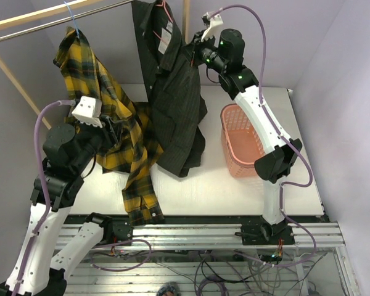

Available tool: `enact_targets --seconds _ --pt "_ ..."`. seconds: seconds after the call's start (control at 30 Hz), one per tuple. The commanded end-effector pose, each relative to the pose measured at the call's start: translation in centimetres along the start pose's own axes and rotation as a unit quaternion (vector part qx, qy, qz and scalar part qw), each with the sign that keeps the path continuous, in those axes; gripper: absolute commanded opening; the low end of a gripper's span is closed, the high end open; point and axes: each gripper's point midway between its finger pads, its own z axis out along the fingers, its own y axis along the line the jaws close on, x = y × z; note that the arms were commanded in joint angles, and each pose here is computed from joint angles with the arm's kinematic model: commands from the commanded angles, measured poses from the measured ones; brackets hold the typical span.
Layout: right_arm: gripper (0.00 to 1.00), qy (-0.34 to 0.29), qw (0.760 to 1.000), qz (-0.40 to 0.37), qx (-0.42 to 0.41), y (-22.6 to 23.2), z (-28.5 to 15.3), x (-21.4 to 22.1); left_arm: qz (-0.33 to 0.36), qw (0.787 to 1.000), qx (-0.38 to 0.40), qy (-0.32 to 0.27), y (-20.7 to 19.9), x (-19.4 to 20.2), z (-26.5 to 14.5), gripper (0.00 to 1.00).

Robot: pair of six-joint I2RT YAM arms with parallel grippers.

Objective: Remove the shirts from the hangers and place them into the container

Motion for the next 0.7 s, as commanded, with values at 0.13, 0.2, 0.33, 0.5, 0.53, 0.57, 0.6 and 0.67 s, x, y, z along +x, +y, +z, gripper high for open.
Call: enact_targets --seconds 0.13,0.2,0.33,0.5,0.53,0.57,0.6,0.67 --pt "0.0 -0.154 0.987 -0.029 -0.035 2.6 -2.1 -10.4 0.013 0.999 -0.011 -0.038 0.3 -2.0 -1.2 0.46" --pt "0.0 -0.157 0.986 -0.031 -0.039 2.9 -2.5 -11.0 0.015 0.999 -0.01 -0.038 0.3 -2.0 -1.1 0.45" --pt "0.0 -0.153 0.987 -0.037 -0.038 3.5 -3.9 -11.9 0.015 0.999 -0.008 -0.043 0.2 -2.6 -0.8 0.45" --pt "0.0 -0.11 0.992 -0.049 -0.027 3.4 -5.6 -10.6 0.018 0.999 0.001 -0.048 -0.2 -3.8 0.1 0.46" --pt "0.0 -0.1 0.993 -0.051 -0.023 3.4 -6.0 -10.1 0.019 0.999 0.003 -0.049 -0.3 -4.1 0.4 0.46" --pt "0.0 -0.09 0.994 -0.053 -0.022 3.4 -6.4 -9.7 0.02 0.999 0.003 -0.05 -0.3 -4.4 0.6 0.47" --pt "0.0 -0.081 0.995 -0.055 -0.023 3.5 -6.8 -9.3 0.02 0.998 0.003 -0.052 -0.3 -4.7 0.9 0.47" --pt "0.0 -0.062 0.996 -0.058 -0.024 3.7 -7.9 -8.5 0.021 0.998 0.006 -0.058 -0.5 -5.5 1.6 0.48"
